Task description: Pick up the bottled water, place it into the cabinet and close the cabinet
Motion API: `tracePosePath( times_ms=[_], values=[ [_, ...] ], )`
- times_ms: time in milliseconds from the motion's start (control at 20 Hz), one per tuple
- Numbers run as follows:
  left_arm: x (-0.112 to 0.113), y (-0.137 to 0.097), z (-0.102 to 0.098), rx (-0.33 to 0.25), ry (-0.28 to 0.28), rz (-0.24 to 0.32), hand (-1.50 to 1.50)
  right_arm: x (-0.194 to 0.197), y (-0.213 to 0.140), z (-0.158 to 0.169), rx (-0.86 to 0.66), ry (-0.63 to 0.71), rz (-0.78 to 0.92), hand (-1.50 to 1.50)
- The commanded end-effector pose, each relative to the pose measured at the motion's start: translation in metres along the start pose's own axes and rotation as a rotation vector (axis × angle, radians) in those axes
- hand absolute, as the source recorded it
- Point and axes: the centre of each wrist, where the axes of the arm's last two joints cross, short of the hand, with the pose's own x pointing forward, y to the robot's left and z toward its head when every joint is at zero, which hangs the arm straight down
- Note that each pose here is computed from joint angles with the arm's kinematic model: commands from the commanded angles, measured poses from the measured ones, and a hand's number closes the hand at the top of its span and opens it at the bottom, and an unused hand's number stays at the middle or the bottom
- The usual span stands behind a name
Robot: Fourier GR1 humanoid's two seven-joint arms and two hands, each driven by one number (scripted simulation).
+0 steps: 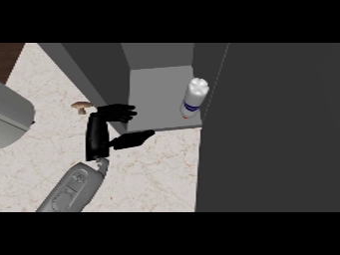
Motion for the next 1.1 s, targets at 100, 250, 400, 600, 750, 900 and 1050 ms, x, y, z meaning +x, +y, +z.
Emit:
tracePosePath(
  times_ms=[100, 250, 400, 600, 750, 900, 1050],
  values=[
    [0.065, -0.004, -0.067, -0.032, -0.121, 0.228, -1.5, 0.002, -0.005, -0.003, -0.013, -0.019, 0.014, -1.5],
    [0.063, -0.003, -0.064, -0.069, -0.156, 0.303, -1.5, 0.002, -0.006, -0.002, -0.021, -0.005, 0.026, -1.5],
    [0.057, -0.008, -0.059, -0.126, -0.176, 0.361, -1.5, 0.005, -0.001, -0.003, -0.035, -0.017, 0.041, -1.5],
    [0.065, -0.006, -0.066, -0.165, -0.217, 0.421, -1.5, 0.002, -0.006, -0.003, -0.061, -0.013, 0.032, -1.5],
    [0.044, -0.011, -0.049, -0.194, -0.217, 0.47, -1.5, 0.009, -0.01, 0.012, -0.079, -0.001, 0.037, -1.5],
    [0.052, -0.002, -0.059, -0.199, -0.233, 0.517, -1.5, 0.019, 0.002, -0.004, -0.062, -0.013, 0.046, -1.5],
    [0.051, 0.001, -0.044, -0.252, -0.215, 0.554, -1.5, -0.002, -0.003, 0.018, -0.07, 0.001, 0.046, -1.5]
  ],
)
